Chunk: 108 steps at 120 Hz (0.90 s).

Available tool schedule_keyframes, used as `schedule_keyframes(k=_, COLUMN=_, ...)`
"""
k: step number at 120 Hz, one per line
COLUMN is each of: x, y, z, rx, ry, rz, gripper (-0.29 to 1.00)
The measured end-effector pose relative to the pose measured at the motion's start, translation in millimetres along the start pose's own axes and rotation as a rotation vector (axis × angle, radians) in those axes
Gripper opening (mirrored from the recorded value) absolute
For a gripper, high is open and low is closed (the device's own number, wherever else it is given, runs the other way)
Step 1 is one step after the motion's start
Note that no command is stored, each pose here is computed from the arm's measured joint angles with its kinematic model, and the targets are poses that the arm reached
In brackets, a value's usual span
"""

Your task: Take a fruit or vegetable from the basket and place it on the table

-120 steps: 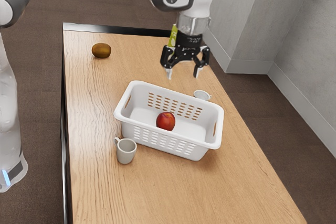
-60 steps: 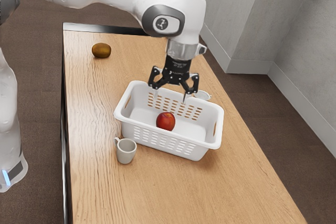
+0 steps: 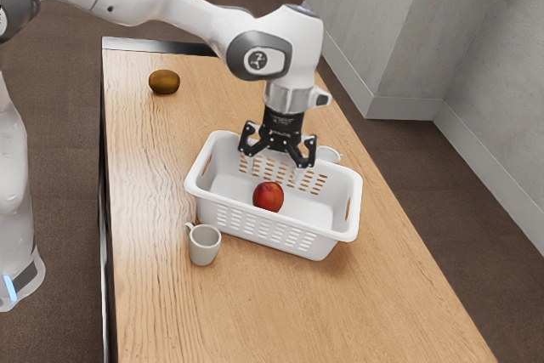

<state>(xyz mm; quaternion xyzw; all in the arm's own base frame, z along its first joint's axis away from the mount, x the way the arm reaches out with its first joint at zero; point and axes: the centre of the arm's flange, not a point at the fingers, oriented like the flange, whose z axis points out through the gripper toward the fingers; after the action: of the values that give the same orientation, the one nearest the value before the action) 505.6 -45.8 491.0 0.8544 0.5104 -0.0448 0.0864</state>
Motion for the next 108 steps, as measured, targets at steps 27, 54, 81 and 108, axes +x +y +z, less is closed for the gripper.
schedule_keyframes(k=27, x=1, y=-3, z=20, rx=-0.005, ry=-0.002, rz=0.078, gripper=0.70)
schedule_keyframes(k=54, x=-5, y=-7, z=25, rx=-0.024, ry=0.003, rz=0.135, gripper=0.70)
schedule_keyframes(k=81, x=-1, y=-10, z=41, rx=-0.025, ry=-0.015, rz=0.152, gripper=0.70)
schedule_keyframes(k=108, x=7, y=-7, z=50, rx=-0.027, ry=-0.018, rz=0.167, gripper=0.70)
